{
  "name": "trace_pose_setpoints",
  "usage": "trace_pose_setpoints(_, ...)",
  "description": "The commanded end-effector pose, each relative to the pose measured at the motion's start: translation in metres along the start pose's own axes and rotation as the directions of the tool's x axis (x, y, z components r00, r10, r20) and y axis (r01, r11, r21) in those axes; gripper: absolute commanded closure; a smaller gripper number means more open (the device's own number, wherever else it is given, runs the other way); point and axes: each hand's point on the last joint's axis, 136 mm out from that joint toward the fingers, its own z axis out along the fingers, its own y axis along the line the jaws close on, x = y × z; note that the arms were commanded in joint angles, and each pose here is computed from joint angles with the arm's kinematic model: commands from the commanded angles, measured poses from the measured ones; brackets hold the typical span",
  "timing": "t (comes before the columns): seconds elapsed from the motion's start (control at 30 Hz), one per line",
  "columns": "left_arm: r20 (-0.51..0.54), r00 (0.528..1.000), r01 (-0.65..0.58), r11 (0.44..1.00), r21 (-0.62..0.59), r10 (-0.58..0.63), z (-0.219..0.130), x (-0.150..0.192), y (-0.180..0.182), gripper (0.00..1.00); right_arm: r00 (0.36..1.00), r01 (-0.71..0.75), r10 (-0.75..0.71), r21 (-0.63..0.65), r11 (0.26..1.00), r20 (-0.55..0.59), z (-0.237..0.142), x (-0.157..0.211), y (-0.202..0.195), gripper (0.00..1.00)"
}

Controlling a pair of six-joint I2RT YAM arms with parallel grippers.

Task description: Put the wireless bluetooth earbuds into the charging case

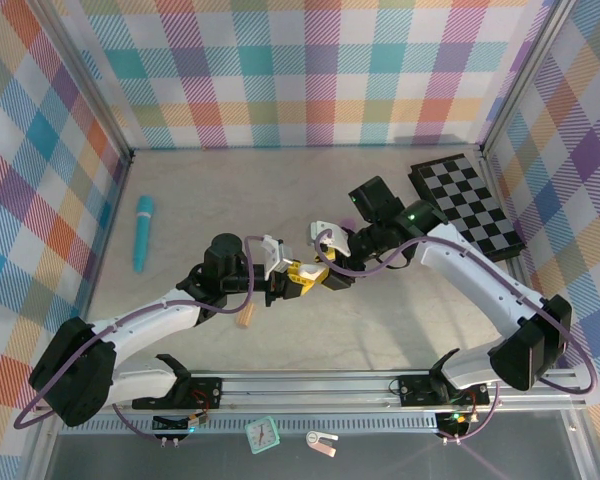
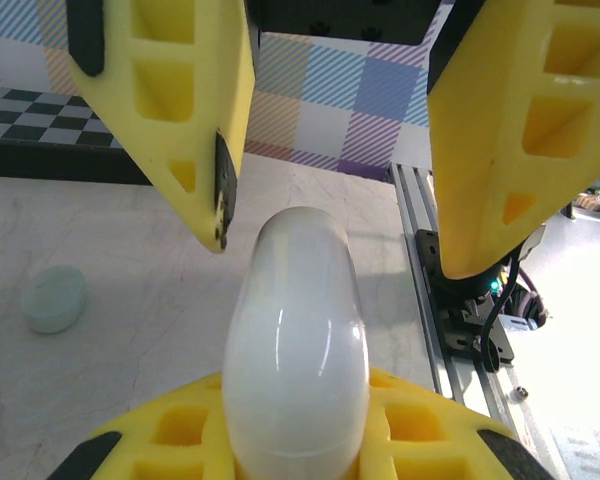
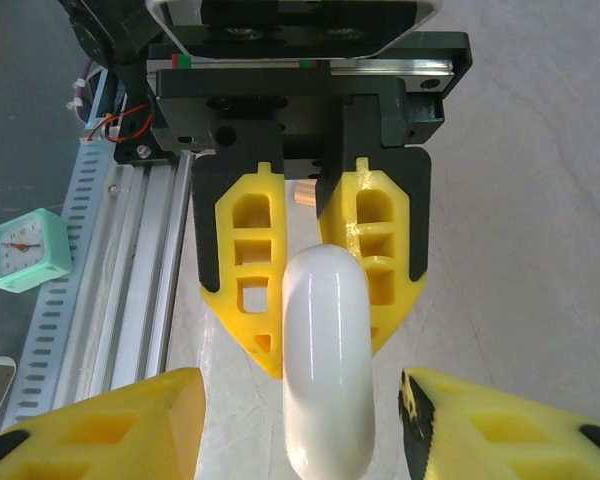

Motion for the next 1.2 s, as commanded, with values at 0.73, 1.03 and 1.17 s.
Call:
trace_pose_setpoints(0.73,0.053,0.997,-0.039,0.987,-0.155,0.048,-0.012,-0.014,0.017,0.63,0.998,-0.067,0.063,0.180,0.981,0.028,0.003,0.004,-0.031,0.78)
trace_pose_setpoints(1.03,0.016,1.000,-0.007,0.921,-0.389,0.014,-0.035,0.019,0.045,0.13,0.921,-0.384,0.337,0.324,0.864,0.194,0.011,0.021,-0.090,0.78)
trace_pose_setpoints(1.17,-0.022,1.000,-0.004,0.890,-0.455,-0.007,-0.043,0.035,0.053,0.05,0.827,-0.562,0.518,0.369,0.741,0.220,0.023,0.045,-0.120,0.80)
